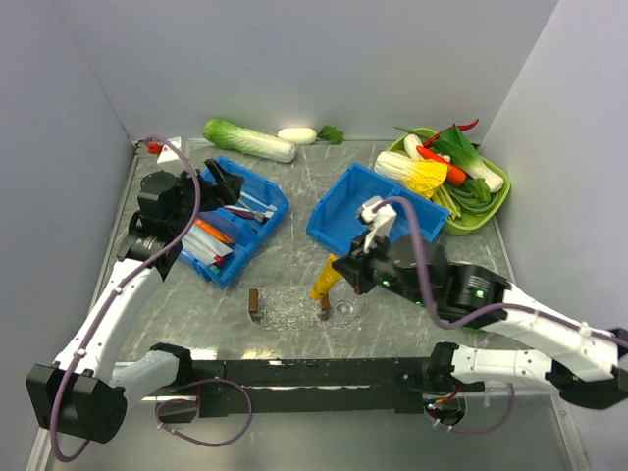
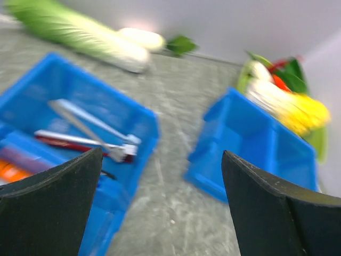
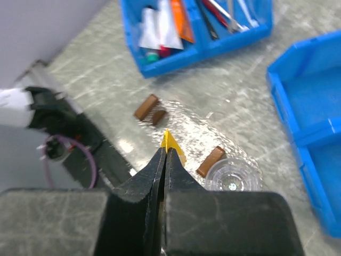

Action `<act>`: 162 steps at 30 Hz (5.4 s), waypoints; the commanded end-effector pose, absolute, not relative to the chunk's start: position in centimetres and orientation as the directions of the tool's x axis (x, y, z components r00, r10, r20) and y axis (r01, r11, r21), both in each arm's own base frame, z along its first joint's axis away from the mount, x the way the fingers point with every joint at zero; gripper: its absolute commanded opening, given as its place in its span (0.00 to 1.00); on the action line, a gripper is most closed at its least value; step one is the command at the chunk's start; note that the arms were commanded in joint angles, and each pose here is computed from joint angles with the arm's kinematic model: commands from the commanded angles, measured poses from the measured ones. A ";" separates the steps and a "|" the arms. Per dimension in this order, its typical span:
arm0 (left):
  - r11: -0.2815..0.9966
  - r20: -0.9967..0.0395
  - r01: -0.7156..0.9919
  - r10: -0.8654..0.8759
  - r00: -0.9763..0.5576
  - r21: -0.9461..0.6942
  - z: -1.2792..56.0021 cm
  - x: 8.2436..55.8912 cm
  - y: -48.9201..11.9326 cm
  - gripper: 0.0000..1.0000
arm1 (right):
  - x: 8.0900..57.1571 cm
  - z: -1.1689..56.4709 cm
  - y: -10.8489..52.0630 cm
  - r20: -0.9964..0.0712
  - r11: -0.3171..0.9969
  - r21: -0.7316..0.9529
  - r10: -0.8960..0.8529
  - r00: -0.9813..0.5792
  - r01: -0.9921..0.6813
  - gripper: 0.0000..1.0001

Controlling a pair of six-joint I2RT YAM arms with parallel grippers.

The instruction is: Prepare toiletry sets of a toothbrush and toothpaste on the tray

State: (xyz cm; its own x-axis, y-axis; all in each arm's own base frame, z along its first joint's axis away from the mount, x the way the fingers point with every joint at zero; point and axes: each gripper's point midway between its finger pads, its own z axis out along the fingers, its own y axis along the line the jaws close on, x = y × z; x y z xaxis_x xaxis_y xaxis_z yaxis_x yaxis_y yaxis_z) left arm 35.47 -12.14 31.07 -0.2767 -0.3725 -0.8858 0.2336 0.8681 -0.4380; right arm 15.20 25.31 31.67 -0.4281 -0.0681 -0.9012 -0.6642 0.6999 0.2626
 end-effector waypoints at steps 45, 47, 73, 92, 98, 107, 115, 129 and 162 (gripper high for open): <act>0.889 -0.870 0.028 -0.440 -0.224 -0.457 28.8 37.0 -8.0 0.96 | 18.3 24.2 30.8 -0.850 0.919 0.145 -0.075 -0.521 -0.368 0.00; 0.888 -0.869 0.027 -0.441 -0.226 -0.458 28.8 37.0 -8.0 0.97 | 18.3 24.1 30.9 -0.849 0.918 0.144 -0.076 -0.522 -0.369 0.00; 0.886 -0.865 0.042 -0.440 -0.241 -0.462 28.5 37.1 -8.4 0.97 | 18.3 23.9 31.4 -0.851 0.927 0.119 -0.089 -0.517 -0.355 0.00; 0.885 -0.864 0.044 -0.439 -0.247 -0.463 28.4 37.2 -8.5 0.96 | 18.3 23.9 31.3 -0.854 0.934 0.098 -0.098 -0.510 -0.344 0.00; 0.885 -0.863 0.043 -0.440 -0.248 -0.464 28.3 37.2 -8.5 0.96 | 18.4 23.5 31.2 -0.855 0.938 0.084 -0.106 -0.508 -0.337 0.00; 0.886 -0.863 0.041 -0.439 -0.249 -0.462 28.2 37.2 -8.5 0.96 | 18.6 22.7 31.2 -0.856 0.943 0.072 -0.109 -0.506 -0.325 0.00; 0.886 -0.863 0.042 -0.438 -0.253 -0.462 28.2 37.3 -8.6 0.96 | 18.8 21.9 31.1 -0.856 0.949 0.059 -0.112 -0.505 -0.311 0.00; 0.885 -0.862 0.043 -0.439 -0.255 -0.464 28.1 37.3 -8.6 0.96 | 18.9 20.6 31.3 -0.851 0.953 0.060 -0.107 -0.514 -0.298 0.00; 0.884 -0.860 0.046 -0.438 -0.260 -0.464 28.0 37.3 -8.7 0.96 | 19.0 16.5 31.5 -0.836 0.963 0.013 -0.137 -0.532 -0.269 0.08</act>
